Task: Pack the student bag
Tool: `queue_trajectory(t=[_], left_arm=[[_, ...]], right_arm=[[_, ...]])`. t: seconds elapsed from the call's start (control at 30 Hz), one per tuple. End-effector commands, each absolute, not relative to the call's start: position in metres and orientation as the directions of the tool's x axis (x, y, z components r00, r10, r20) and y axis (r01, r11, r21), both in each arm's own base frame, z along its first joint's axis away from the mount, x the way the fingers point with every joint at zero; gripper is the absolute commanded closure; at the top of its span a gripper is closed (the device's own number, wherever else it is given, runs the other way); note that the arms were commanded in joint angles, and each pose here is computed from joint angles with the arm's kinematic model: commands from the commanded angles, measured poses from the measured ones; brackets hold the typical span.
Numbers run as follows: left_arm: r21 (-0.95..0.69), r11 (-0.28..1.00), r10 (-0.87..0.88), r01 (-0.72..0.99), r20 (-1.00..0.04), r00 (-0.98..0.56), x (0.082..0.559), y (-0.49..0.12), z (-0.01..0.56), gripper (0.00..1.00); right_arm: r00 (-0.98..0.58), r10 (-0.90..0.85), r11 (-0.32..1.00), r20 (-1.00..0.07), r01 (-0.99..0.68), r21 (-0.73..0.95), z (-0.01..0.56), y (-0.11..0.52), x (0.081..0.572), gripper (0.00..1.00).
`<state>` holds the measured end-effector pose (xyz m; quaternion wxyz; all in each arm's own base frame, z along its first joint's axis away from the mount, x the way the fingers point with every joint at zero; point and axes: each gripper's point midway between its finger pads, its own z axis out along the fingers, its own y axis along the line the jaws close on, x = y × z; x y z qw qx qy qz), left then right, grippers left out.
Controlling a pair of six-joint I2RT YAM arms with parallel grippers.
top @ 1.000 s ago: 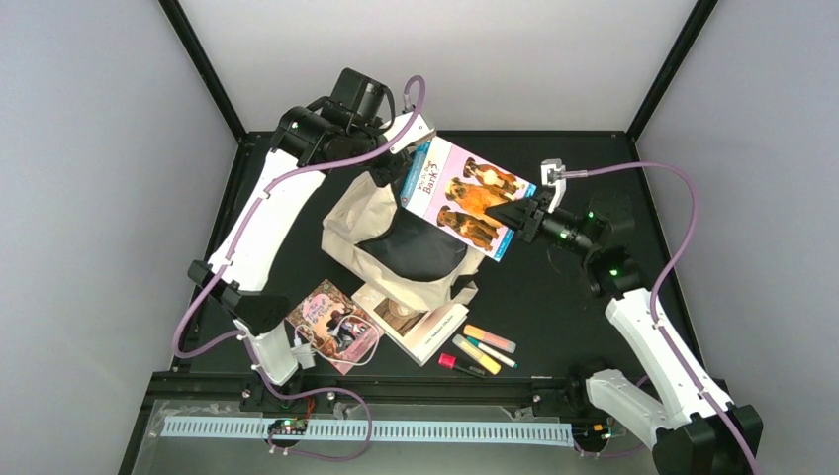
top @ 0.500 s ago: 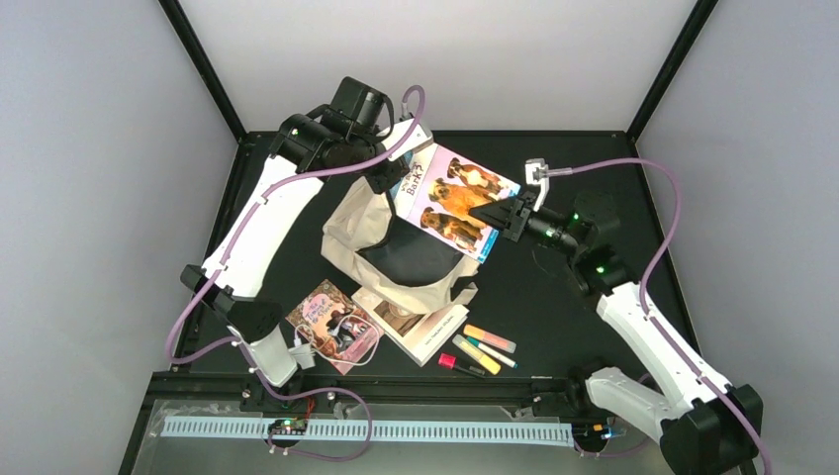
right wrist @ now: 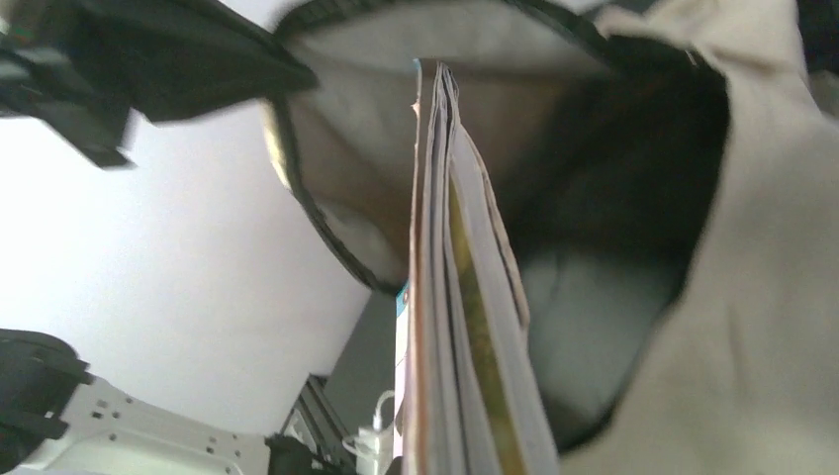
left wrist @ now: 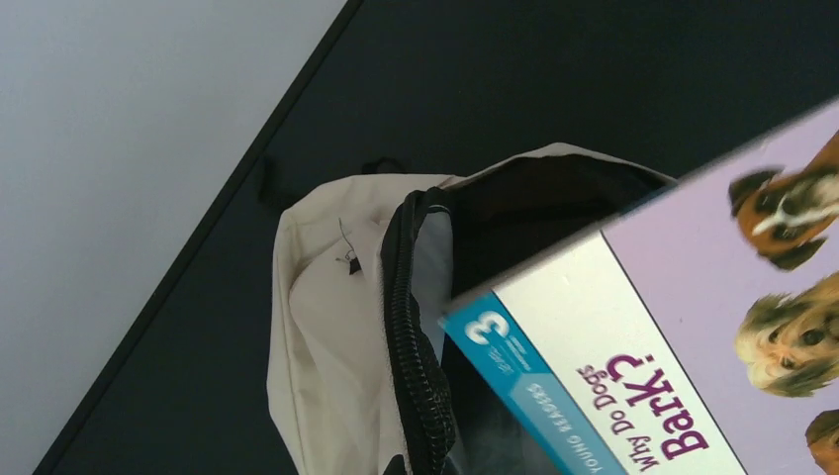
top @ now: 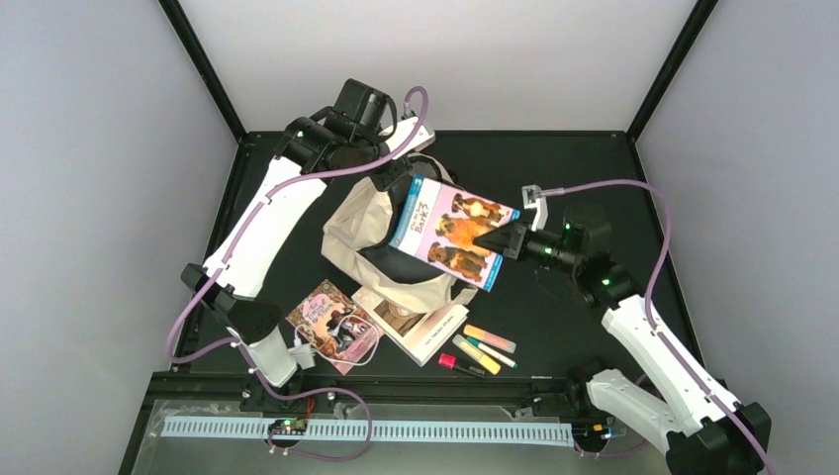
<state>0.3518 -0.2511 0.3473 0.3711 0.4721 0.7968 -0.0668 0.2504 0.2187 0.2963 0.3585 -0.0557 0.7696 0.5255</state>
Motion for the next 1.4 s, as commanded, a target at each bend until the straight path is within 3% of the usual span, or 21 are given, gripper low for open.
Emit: queue_trajectory(t=[0.0,0.17,0.33,0.4,0.5,0.57,0.77,0.93,1.07,1.2,1.27,1.37], left_arm=[[0.263,0.559,0.644,0.787,-0.735,-0.212,0.346,-0.256,0.383,0.98],[0.224,0.543,0.625,0.809,-0.752,-0.211,0.336,-0.259,0.384,0.98],[0.177,0.535,0.593,0.826,-0.776,-0.217,0.331,-0.266,0.383,0.99],[0.171,0.539,0.572,0.825,-0.793,-0.209,0.334,-0.27,0.388,0.98],[0.173,0.55,0.548,0.817,-0.813,-0.196,0.339,-0.273,0.398,0.98],[0.176,0.56,0.54,0.81,-0.818,-0.196,0.343,-0.272,0.4,0.98],[0.176,0.636,0.511,0.751,-0.825,-0.24,0.369,-0.251,0.395,0.98],[0.146,0.667,0.472,0.731,-0.841,-0.263,0.378,-0.243,0.395,0.98],[0.117,0.641,0.452,0.758,-0.856,-0.25,0.367,-0.248,0.401,0.98],[0.116,0.634,0.458,0.765,-0.853,-0.25,0.361,-0.246,0.396,0.99],[0.116,0.63,0.46,0.768,-0.853,-0.249,0.358,-0.245,0.395,0.98],[0.11,0.621,0.457,0.776,-0.855,-0.245,0.356,-0.246,0.395,0.98]], right_arm=[[-0.849,0.25,0.508,-0.465,-0.294,0.809,0.243,0.213,0.233,0.99],[-0.854,0.285,0.526,-0.436,-0.241,0.816,0.237,0.217,0.254,0.99],[-0.783,0.371,0.476,-0.499,-0.301,0.826,0.27,0.246,0.303,0.96],[-0.773,0.387,0.459,-0.502,-0.311,0.832,0.278,0.268,0.32,0.86],[-0.798,0.355,0.437,-0.487,-0.319,0.841,0.276,0.305,0.333,0.6],[-0.812,0.302,0.441,-0.499,-0.345,0.828,0.279,0.319,0.333,0.48],[-0.739,0.226,0.664,-0.635,-0.36,0.656,0.273,0.276,0.319,0.37],[-0.758,0.192,0.746,-0.623,-0.299,0.595,0.242,0.249,0.301,0.51],[-0.816,0.182,0.736,-0.548,-0.257,0.627,0.215,0.264,0.31,0.5],[-0.796,0.208,0.76,-0.569,-0.235,0.606,0.213,0.264,0.326,0.53],[-0.795,0.207,0.771,-0.569,-0.226,0.596,0.209,0.264,0.33,0.67],[-0.807,0.207,0.762,-0.554,-0.222,0.608,0.205,0.268,0.33,0.97]])
